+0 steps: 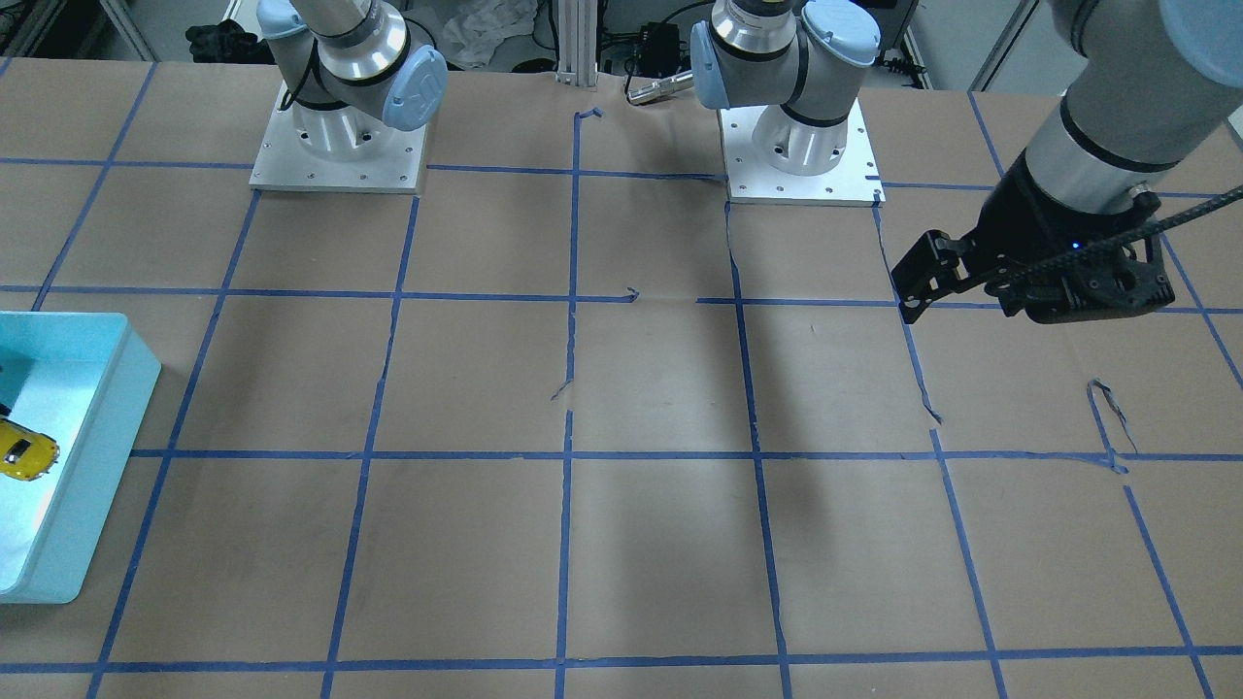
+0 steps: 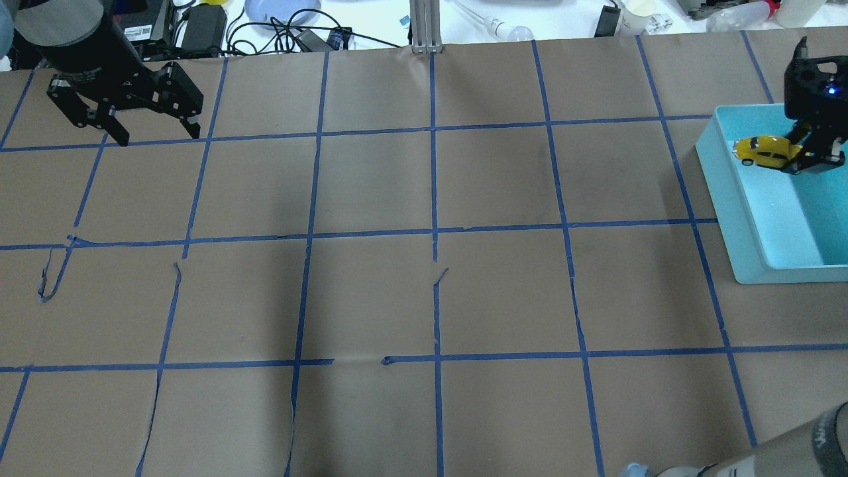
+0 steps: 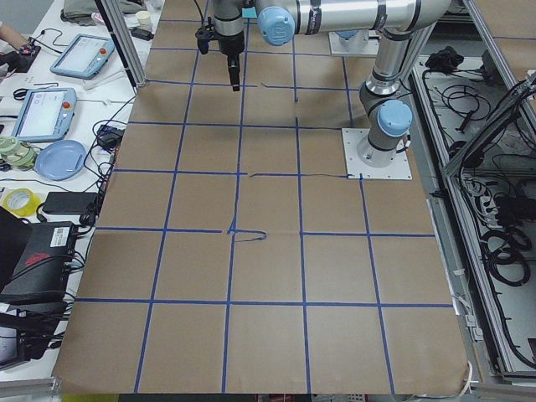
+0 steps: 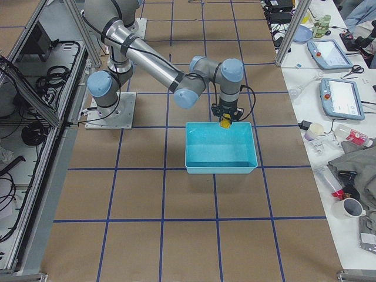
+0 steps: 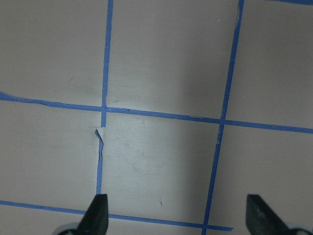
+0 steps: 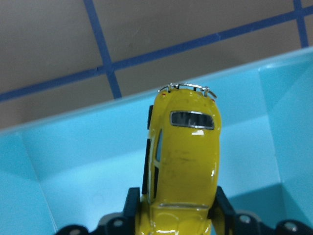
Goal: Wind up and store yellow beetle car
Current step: 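Carry the car with the right gripper into the light-blue bin, then open the right gripper and lift it out of the bin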
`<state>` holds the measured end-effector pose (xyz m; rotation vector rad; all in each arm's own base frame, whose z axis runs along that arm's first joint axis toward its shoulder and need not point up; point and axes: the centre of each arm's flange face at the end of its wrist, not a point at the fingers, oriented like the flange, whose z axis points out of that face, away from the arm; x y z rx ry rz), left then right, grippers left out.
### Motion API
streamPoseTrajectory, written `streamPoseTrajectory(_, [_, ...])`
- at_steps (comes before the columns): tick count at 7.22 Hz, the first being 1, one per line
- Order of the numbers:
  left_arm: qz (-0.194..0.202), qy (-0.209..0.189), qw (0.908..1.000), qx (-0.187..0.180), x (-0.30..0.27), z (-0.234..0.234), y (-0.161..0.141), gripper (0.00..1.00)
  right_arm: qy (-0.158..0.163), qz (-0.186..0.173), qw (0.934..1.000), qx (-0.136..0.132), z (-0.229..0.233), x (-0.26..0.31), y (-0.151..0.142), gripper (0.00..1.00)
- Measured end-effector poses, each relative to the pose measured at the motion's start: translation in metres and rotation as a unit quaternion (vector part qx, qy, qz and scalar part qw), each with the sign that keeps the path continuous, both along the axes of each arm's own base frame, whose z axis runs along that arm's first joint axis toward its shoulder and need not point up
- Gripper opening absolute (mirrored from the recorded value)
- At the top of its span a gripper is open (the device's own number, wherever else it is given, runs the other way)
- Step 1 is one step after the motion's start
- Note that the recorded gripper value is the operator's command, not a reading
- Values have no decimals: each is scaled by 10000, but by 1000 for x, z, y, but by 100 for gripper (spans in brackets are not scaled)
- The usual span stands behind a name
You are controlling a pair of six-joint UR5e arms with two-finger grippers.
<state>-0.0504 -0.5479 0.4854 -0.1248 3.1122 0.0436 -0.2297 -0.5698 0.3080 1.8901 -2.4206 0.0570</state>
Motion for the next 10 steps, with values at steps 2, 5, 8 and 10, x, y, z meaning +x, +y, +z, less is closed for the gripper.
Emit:
streamPoseTrajectory(2, [-235, 4, 9997, 33, -26, -3, 8, 100, 122, 472, 9988, -102, -48, -41, 16, 0])
streamPoseTrajectory(5, [-292, 5, 9995, 111, -33, -10, 18, 100, 113, 915, 9957, -1, -98, -51, 17, 100])
streamPoseTrajectory(8, [-355, 6, 9992, 178, -34, -15, 26, 100, 89, 445, 9990, 55, -33, -43, 26, 100])
streamPoseTrajectory(10, [-362, -1, 9991, 210, -32, -23, 28, 100, -74, -520, 9985, 120, 57, 3, 48, 100])
